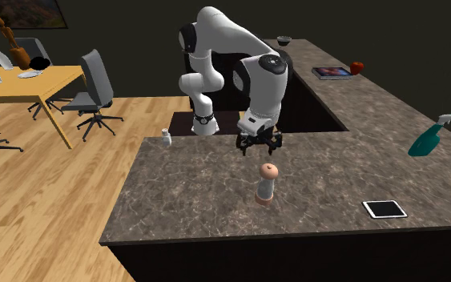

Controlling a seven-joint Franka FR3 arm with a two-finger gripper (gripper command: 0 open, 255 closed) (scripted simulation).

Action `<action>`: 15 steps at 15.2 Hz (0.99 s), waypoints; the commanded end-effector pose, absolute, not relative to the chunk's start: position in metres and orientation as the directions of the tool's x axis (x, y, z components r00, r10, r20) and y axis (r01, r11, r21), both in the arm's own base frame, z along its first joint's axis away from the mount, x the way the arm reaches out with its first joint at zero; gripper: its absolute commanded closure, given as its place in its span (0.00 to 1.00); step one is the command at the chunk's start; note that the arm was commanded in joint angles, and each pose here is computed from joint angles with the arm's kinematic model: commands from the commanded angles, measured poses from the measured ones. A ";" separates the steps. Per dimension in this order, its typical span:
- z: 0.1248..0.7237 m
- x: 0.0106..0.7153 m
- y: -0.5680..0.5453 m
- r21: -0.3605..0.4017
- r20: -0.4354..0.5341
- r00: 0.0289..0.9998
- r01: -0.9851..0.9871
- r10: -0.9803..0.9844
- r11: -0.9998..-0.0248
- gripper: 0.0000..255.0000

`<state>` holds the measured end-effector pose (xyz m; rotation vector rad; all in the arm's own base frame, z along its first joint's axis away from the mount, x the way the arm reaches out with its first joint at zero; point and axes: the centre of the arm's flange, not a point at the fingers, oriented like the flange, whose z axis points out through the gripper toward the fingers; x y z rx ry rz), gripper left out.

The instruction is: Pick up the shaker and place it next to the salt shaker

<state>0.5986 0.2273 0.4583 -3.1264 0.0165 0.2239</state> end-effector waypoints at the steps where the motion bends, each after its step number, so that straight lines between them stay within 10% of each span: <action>1: 0.448 0.620 0.245 -0.005 -0.148 0.989 -0.009 -0.008 -1.000 0.00; 15: 0.393 0.647 0.273 -0.002 -0.158 0.987 -0.003 -0.003 -1.000 0.00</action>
